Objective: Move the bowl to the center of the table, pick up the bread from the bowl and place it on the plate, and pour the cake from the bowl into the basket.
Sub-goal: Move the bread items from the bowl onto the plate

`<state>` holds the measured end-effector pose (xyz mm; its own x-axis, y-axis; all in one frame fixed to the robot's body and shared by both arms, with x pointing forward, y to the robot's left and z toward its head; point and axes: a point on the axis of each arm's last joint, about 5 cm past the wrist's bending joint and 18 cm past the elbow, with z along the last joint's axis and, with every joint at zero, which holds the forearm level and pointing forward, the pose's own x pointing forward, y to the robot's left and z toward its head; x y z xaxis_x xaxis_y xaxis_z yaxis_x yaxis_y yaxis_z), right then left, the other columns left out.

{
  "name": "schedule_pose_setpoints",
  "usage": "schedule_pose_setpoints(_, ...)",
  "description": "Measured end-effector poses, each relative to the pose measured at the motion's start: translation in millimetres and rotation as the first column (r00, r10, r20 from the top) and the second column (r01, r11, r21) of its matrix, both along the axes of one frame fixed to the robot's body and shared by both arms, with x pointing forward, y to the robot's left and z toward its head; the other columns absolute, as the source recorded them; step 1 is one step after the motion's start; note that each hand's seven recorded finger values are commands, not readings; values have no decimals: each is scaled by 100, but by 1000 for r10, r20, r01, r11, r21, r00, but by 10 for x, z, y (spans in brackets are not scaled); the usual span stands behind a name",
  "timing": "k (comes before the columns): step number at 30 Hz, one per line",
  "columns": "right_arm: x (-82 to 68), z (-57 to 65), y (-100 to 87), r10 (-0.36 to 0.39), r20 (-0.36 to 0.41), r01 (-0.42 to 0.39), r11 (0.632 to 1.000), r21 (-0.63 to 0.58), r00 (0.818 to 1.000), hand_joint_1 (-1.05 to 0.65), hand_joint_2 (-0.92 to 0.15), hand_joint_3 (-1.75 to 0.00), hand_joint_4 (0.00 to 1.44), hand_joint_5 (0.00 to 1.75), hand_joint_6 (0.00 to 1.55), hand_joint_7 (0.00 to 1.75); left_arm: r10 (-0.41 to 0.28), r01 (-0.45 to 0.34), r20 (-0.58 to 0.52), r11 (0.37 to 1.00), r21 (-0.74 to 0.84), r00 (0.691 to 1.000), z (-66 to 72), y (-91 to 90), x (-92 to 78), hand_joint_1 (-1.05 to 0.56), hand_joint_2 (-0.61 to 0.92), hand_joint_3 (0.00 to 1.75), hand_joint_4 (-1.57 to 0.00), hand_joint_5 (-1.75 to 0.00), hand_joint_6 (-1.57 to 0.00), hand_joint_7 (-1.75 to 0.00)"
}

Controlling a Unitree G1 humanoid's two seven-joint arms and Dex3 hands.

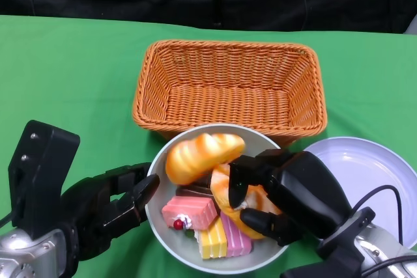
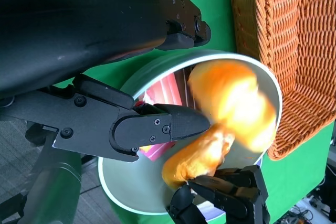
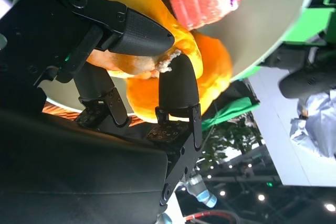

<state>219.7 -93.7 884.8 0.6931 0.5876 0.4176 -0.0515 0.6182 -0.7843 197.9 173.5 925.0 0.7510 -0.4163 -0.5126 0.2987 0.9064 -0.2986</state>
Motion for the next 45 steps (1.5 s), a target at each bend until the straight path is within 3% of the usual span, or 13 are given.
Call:
schedule_pose_setpoints(12, -51, 221, -11, 18, 39, -24, 988, 150, 999, -21, -22, -161, 105, 175, 79, 174, 4, -4, -1, 1000, 1, 1000, -1, 1, -1, -61, 92, 48, 0, -47, -25, -2)
schedule_pose_setpoints(20, -114, 362, -108, 28, 53, -39, 975, 217, 998, -23, -18, -169, 105, 175, 78, 175, 7, -7, -1, 1000, -1, 1000, -2, 5, -3, -61, 92, 48, 0, -49, -25, -2)
schedule_pose_setpoints(24, -144, 376, -151, 32, 37, -39, 975, 218, 999, -23, -16, -170, 103, 175, 77, 175, 7, -7, 0, 1000, -3, 1000, -2, 3, -3, -62, 92, 48, 0, -47, -25, -1)
schedule_pose_setpoints(29, -234, 517, -263, 37, 60, -52, 961, 270, 998, -20, -17, -170, 103, 175, 77, 175, 10, -10, 1, 1000, -2, 1000, -2, 8, -3, -63, 92, 47, 0, -47, -25, -1)
schedule_pose_setpoints(45, -292, 548, -436, -29, 63, 9, 956, 294, 998, -16, -19, -169, 101, 175, 77, 174, 30, -30, 16, 1000, -9, 999, 8, 44, -1, -63, 92, 48, 0, -48, -23, 0)
